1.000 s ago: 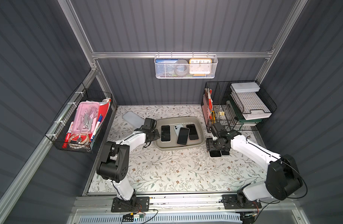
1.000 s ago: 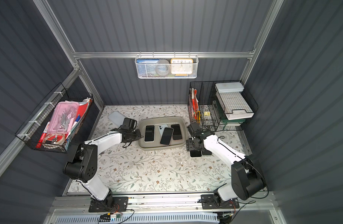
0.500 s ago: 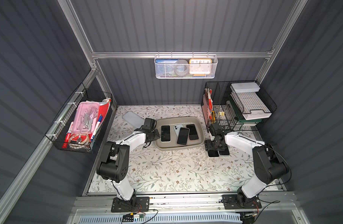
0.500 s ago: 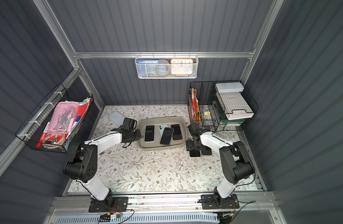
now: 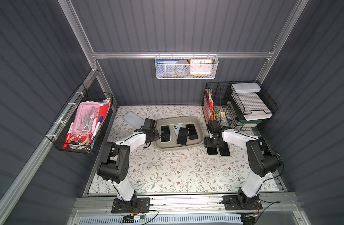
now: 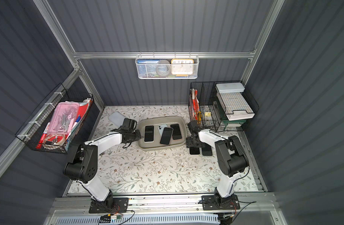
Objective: Take the phone out of the storage box
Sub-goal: Place the phone at the center of the board, then move the storage box to the center of the board.
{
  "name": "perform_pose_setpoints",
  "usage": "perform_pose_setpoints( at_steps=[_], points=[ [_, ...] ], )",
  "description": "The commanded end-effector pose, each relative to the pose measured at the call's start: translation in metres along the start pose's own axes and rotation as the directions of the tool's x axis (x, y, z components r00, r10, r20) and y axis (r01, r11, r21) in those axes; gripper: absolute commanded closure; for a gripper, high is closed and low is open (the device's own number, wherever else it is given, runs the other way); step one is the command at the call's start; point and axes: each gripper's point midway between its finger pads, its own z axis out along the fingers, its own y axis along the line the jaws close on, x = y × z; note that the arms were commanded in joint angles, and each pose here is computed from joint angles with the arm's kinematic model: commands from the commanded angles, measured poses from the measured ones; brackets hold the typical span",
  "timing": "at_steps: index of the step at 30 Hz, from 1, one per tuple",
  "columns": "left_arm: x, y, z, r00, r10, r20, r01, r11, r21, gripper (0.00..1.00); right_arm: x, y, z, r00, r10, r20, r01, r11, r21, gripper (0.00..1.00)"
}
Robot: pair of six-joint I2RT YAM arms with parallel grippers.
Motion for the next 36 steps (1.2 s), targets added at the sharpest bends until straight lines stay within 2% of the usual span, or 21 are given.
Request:
perform_pose_setpoints(
  at_steps=[1, 5, 6, 12, 16, 20, 26, 29, 32, 36],
  points=[
    [0.004, 0.019, 0.009, 1.000, -0.011, -0.013, 0.010, 0.997, -0.073, 1.00, -0.015, 0.003, -0.005, 0.999, 0.005, 0.038, -0.005, 1.000, -0.006, 0.22],
    [0.004, 0.020, 0.009, 1.000, -0.011, -0.011, 0.010, 0.997, -0.078, 1.00, -0.013, 0.003, -0.016, 0.999, 0.010, 0.046, -0.010, 1.000, -0.013, 0.13],
    [0.004, 0.019, 0.010, 1.000, -0.010, -0.013, 0.009, 0.997, -0.077, 1.00, -0.012, 0.001, -0.022, 0.999, 0.013, 0.053, -0.013, 1.000, -0.014, 0.02],
    [0.006, 0.019, 0.012, 1.000, -0.011, -0.023, 0.010, 0.997, -0.073, 1.00, -0.012, 0.008, -0.084, 0.984, 0.033, 0.175, -0.016, 0.995, -0.098, 0.01],
    [0.008, 0.017, 0.014, 0.999, -0.011, -0.030, 0.009, 0.998, -0.062, 1.00, -0.017, 0.037, -0.130, 0.957, 0.039, 0.287, 0.018, 0.981, -0.195, 0.01],
    [0.011, 0.019, 0.012, 1.000, -0.009, -0.022, 0.008, 0.998, -0.062, 1.00, -0.028, 0.072, -0.149, 0.945, 0.012, 0.326, 0.058, 0.977, -0.205, 0.01],
    [0.036, 0.027, 0.003, 0.998, -0.047, -0.034, 0.045, 0.997, -0.056, 1.00, -0.030, 0.123, -0.125, 0.968, -0.060, 0.245, 0.093, 0.988, -0.125, 0.01],
    [0.053, 0.033, -0.005, 0.995, -0.087, -0.051, 0.083, 0.995, -0.062, 1.00, -0.032, 0.140, -0.106, 0.972, -0.043, 0.232, 0.065, 0.994, -0.089, 0.01],
    [0.060, 0.031, -0.026, 0.989, -0.147, -0.030, 0.146, 0.989, -0.030, 1.00, -0.030, 0.151, -0.088, 0.978, -0.004, 0.207, 0.022, 0.996, -0.086, 0.01],
    [0.063, 0.024, -0.061, 0.972, -0.233, 0.029, 0.232, 0.972, 0.046, 1.00, -0.029, 0.170, -0.073, 0.982, -0.005, 0.187, 0.025, 0.994, -0.107, 0.01]
  ],
)
